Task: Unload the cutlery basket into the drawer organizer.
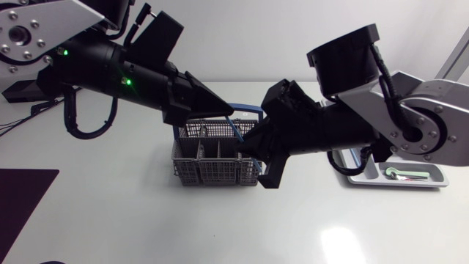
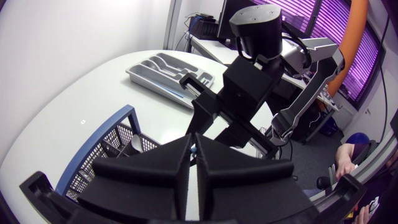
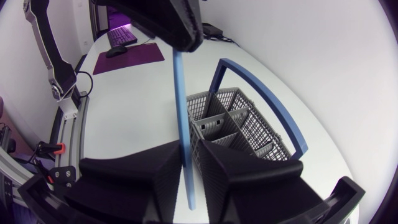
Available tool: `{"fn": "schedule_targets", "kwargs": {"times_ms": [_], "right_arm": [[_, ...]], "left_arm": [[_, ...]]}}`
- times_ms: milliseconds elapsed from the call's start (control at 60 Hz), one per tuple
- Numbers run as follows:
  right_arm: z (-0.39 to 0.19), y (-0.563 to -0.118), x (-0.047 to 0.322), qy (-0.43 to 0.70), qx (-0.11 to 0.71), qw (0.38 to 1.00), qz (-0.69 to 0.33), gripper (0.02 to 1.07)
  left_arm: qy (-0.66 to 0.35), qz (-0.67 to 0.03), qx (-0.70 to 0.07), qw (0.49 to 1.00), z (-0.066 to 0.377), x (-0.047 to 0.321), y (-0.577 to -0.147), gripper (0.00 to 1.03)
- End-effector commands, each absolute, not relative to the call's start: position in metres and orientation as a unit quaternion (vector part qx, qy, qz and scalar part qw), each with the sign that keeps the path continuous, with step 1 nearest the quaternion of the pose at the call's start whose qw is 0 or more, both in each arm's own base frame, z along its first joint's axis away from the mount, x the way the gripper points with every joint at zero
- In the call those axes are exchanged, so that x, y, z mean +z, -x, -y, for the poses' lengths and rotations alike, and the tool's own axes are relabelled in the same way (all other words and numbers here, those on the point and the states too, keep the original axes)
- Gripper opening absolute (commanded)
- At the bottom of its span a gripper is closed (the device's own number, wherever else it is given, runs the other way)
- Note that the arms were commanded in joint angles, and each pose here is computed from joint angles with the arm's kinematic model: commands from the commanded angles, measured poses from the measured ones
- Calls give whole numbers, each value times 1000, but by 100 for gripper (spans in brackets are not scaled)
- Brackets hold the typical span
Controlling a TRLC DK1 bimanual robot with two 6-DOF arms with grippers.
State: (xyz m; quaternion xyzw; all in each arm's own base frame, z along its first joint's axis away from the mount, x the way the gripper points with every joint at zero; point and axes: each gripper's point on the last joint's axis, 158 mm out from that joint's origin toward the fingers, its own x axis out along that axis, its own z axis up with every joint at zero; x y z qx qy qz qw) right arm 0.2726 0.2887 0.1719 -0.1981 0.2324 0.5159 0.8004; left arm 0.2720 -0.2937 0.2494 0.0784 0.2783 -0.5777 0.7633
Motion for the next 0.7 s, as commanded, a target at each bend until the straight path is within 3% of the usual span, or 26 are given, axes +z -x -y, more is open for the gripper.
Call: {"fn": "schedule_targets", "kwargs": {"times_ms": [0,67,150,333,400,467,683], "right_arm": [[-282,-267,163,193,519,795,-247,8],[-281,-264,161,193,522,792,-251,8],[-279,-261,159,193,522,790,-257,8],[-270,-254,154,196,519,788,-267,8],[-261,-253,151,193,514,790,-274,8],[-252,-253,148,193,508,792,-279,8],[-207,-262,144,181,466,815,-292,8]], "left_arm": [[-68,-275,-581,763,298,260,-275,4],[-67,-273,-581,764,297,263,-276,4],[-64,-271,-579,767,297,265,-278,15],[-64,-253,-576,774,297,280,-283,59],[-62,-240,-571,783,295,289,-289,69],[-60,-225,-564,792,292,298,-296,75],[-6,-159,-509,846,261,343,-335,76]]}}
